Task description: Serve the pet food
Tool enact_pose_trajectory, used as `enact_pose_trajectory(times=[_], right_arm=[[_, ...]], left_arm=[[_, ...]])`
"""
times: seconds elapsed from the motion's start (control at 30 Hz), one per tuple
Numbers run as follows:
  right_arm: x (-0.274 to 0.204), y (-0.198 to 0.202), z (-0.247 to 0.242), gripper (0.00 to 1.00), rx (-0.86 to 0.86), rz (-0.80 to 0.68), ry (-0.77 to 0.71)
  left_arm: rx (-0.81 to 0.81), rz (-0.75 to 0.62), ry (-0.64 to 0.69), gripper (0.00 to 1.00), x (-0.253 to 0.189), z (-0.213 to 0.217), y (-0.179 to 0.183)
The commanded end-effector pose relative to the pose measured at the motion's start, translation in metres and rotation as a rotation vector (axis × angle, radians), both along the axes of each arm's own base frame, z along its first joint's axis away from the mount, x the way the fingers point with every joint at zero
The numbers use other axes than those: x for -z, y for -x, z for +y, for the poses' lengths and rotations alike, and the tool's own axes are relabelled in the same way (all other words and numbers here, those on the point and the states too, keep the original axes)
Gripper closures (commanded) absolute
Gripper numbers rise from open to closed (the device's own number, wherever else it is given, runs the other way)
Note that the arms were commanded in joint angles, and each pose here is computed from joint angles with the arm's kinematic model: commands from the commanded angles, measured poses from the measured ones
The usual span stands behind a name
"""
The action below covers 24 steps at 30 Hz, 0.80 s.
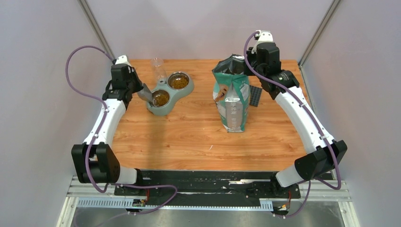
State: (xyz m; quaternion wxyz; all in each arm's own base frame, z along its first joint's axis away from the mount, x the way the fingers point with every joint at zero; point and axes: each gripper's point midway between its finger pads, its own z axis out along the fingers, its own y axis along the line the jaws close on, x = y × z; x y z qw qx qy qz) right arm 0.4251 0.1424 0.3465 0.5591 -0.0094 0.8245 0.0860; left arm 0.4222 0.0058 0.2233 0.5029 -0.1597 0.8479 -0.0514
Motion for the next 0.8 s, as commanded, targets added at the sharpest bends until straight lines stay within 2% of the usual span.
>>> enact_pose_trajectory(times=[0.0,0.2,0.33,0.47,0.53,0.63,0.7,0.77], right_arm=[[-0.034,-0.016,-0.02,1.0,0.083,-0.114,-0.013],[-0.032,-0.017,-0.019,1.0,0.075,-0.107,-0.021],[-0.033,-0.016,-0.018,1.0,0.07,-0.108,-0.023],[-0.034,-0.015,-0.018,1.0,0.068,-0.109,-0.026],[-0.036,-0.015,-0.018,1.0,0.065,-0.112,-0.029],[-0.037,-0.014,-0.019,1.0,0.068,-0.117,-0.023],[-0.038,-0.014,-0.021,1.0,0.07,-0.12,-0.021],[-0.039,-0.014,-0.023,1.0,0.075,-0.122,-0.023]], left_arm=[[-0.098,-0.189,-0.173,1.0,-0.076,0.03,-0.002],[-0.294,-0.148,-0.12,1.0,-0.075,0.053,0.009],[-0.405,-0.17,-0.024,1.0,-0.079,0.061,0.012],[-0.507,-0.203,0.129,1.0,-0.072,0.072,0.01],[-0.589,-0.22,0.246,1.0,-0.057,0.083,0.008],[-0.769,-0.341,0.463,1.0,-0.031,0.104,0.008],[-0.842,-0.378,0.536,1.0,-0.014,0.11,0.006],[-0.889,-0.343,0.572,1.0,0.006,0.111,0.001]])
